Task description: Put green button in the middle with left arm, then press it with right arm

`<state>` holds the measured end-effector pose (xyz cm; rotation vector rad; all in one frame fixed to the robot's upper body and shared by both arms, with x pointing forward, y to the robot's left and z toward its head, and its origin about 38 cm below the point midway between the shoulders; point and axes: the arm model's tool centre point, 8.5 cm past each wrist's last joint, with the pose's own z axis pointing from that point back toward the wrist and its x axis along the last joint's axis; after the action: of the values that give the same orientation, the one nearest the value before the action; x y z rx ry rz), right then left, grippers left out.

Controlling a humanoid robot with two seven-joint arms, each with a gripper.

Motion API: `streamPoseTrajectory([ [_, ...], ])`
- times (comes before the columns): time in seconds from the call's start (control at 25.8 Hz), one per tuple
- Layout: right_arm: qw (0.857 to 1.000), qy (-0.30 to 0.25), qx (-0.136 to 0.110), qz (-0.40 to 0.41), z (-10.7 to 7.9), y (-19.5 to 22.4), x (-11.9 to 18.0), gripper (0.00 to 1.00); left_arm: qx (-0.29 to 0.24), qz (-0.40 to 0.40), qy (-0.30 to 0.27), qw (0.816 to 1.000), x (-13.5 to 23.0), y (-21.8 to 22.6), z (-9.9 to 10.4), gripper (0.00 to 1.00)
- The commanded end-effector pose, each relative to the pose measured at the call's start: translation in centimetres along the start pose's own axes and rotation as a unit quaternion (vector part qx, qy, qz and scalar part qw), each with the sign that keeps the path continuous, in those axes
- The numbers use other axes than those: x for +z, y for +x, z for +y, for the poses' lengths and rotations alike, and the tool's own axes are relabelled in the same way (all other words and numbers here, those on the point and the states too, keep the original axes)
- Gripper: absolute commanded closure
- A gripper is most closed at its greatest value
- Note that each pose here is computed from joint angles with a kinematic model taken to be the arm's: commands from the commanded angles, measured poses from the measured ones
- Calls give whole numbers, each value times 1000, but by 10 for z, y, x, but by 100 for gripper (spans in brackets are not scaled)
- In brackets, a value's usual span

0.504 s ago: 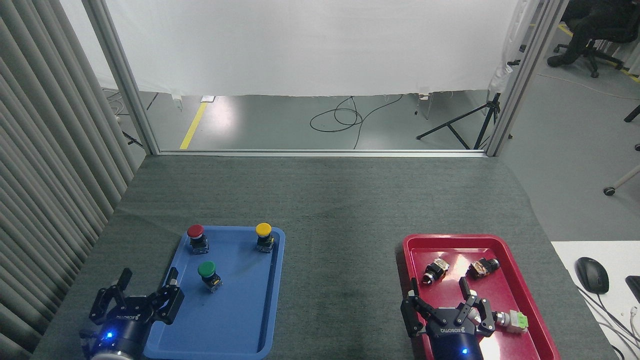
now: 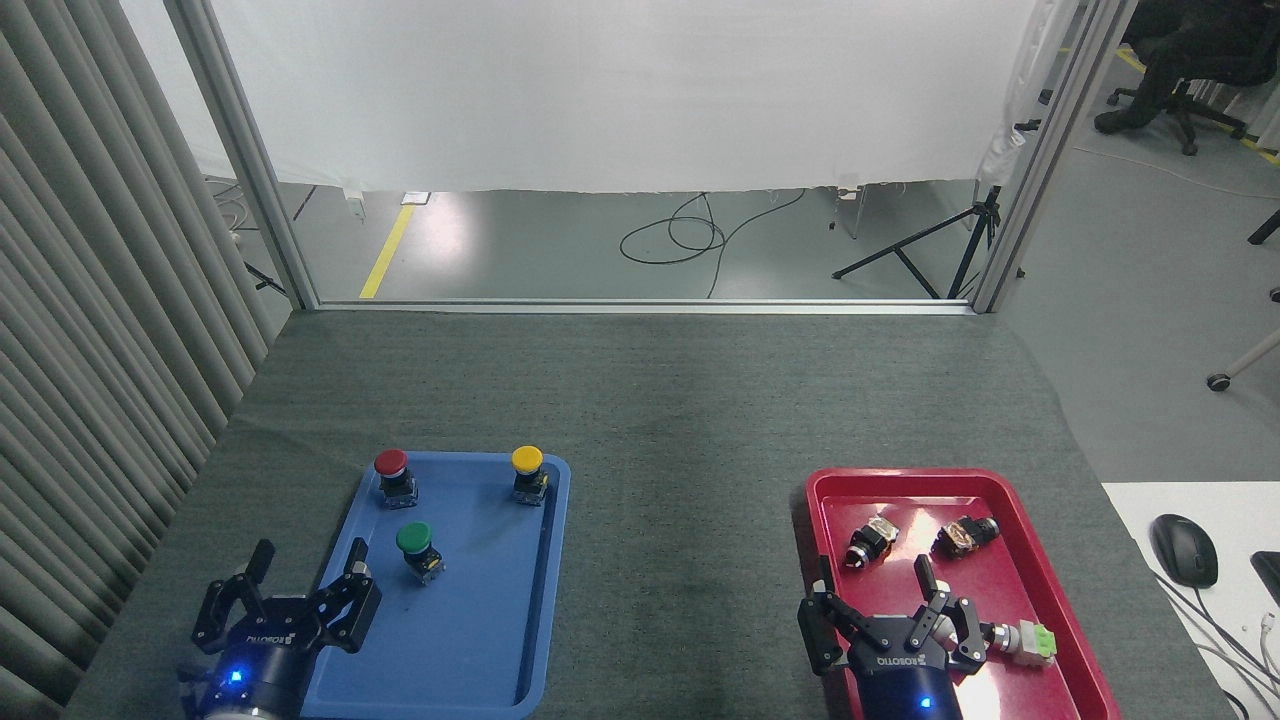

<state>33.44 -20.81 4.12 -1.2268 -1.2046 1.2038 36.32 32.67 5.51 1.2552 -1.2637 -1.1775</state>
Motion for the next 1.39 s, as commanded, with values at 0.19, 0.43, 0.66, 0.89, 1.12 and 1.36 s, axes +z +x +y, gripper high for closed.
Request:
streamPoseTrajectory([
  [0.19,1000,0,1,-1,0,0,0,1,-5,-1,1,1000,-1,1,0,1],
  [0.43,1000,0,1,3,0,-2,0,1,-4,1,-4,1000,-1,3,-3,1],
  [0.66,1000,0,2,4,1,-3,0,1,-4,0,-5,1000,-2,3,0,1],
  [0.89,1000,0,2,2,0,-1,0,1,-4,-4,1,1000,-1,5,4,1],
  [1.12,1000,1,0,4,1,-1,0,1,-6,-14,2,1000,-1,7,2,1],
  [1.36,1000,2,0,7,1,-5,0,1,-5,-20,-6,1000,-1,11,-4,1],
])
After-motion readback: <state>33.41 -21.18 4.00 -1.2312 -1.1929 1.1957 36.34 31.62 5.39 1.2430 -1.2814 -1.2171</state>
